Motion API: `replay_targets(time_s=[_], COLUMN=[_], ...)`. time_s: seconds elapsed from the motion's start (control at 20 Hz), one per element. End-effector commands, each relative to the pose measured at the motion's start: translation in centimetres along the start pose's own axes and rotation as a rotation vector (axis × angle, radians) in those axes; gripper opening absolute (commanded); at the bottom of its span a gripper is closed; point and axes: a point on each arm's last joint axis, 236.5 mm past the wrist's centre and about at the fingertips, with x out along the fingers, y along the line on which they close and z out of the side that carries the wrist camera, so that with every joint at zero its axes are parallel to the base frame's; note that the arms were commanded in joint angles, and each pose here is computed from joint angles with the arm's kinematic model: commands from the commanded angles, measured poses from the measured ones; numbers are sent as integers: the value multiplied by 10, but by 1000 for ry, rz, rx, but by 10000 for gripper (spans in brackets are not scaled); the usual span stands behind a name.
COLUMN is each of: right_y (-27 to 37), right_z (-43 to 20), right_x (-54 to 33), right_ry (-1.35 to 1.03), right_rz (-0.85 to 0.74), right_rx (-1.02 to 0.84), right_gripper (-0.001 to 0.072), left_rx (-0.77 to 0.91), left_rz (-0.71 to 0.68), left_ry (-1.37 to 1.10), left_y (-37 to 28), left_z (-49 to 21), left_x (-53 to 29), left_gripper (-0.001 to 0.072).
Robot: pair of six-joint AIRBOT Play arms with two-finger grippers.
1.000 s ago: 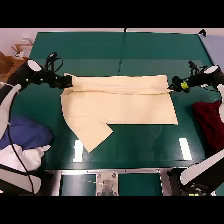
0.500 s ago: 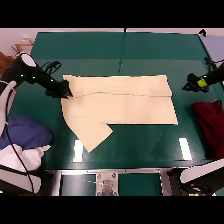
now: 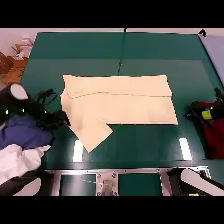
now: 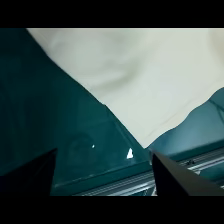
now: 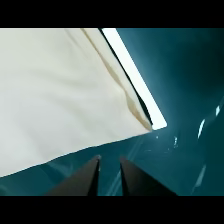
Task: Fold the shirts.
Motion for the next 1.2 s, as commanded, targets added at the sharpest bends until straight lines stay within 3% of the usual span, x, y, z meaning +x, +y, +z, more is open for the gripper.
replay_targets(time_s=[0.0,0.25,0.5,0.55,0.65,0.7,0.75,0.8,0.85,1.15], right_y=[-3,-11,14,17,21,22,26,29,32,15], right_z=[-33,-27,-24,-25,-25,-23,-21,-22,-24,-41], right_x=[31,62,102,109,116,115,112,109,105,81], right_ry=[-64,-139,-119,-115,-109,-113,-110,-96,-73,24], right_rz=[94,121,156,153,153,156,162,173,188,156], right_rx=[141,236,271,274,278,273,254,219,185,92], right_gripper=[241,273,292,291,289,285,229,90,15,13], left_rx=[-154,-294,-324,-327,-307,-282,-228,-171,-118,80], left_rz=[-101,-277,-278,-277,-265,-266,-271,-276,-272,-181], left_ry=[-125,-240,-344,-377,-415,-416,-400,-367,-328,-155], left_y=[1,-10,-17,-19,-17,-20,-27,-36,-43,-56], left_z=[-16,-2,14,20,28,29,26,22,16,-19], left_x=[37,68,84,85,82,80,78,75,71,37], left_gripper=[658,657,656,578,179,58,28,27,27,26])
